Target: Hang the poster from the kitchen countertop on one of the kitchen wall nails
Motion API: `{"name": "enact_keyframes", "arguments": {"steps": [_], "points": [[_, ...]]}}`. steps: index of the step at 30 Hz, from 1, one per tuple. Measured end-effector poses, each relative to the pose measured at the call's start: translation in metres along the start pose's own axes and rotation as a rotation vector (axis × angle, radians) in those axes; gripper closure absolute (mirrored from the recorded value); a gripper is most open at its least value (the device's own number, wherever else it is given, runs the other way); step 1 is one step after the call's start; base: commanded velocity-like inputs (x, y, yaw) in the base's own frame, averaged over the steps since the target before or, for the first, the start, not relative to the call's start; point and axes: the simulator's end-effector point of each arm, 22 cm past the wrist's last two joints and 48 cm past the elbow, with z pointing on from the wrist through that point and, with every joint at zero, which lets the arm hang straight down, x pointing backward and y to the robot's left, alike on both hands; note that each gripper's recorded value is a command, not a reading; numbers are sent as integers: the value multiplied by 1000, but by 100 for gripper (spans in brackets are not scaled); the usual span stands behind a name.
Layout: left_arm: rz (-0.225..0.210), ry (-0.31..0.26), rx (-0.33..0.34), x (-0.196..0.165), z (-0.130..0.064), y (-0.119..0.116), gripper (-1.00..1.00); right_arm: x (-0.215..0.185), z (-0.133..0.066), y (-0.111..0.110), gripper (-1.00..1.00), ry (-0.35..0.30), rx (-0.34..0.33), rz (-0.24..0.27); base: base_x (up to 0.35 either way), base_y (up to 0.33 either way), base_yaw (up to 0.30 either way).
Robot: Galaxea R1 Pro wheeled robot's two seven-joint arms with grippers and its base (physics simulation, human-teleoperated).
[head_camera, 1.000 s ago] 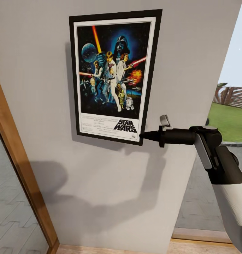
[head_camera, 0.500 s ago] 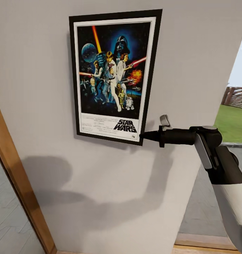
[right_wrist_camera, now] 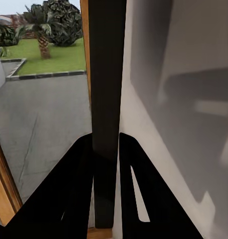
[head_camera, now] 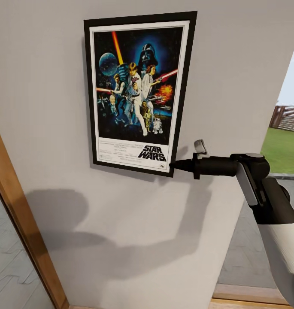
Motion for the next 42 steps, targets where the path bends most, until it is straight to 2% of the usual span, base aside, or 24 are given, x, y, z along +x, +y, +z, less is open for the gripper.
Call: {"name": "enact_keyframes", "arguments": {"steps": [42], "points": [[-1, 0, -1, 0, 0, 0, -100, 0, 0, 0, 100, 0, 0, -1, 27, 0, 0]]}}
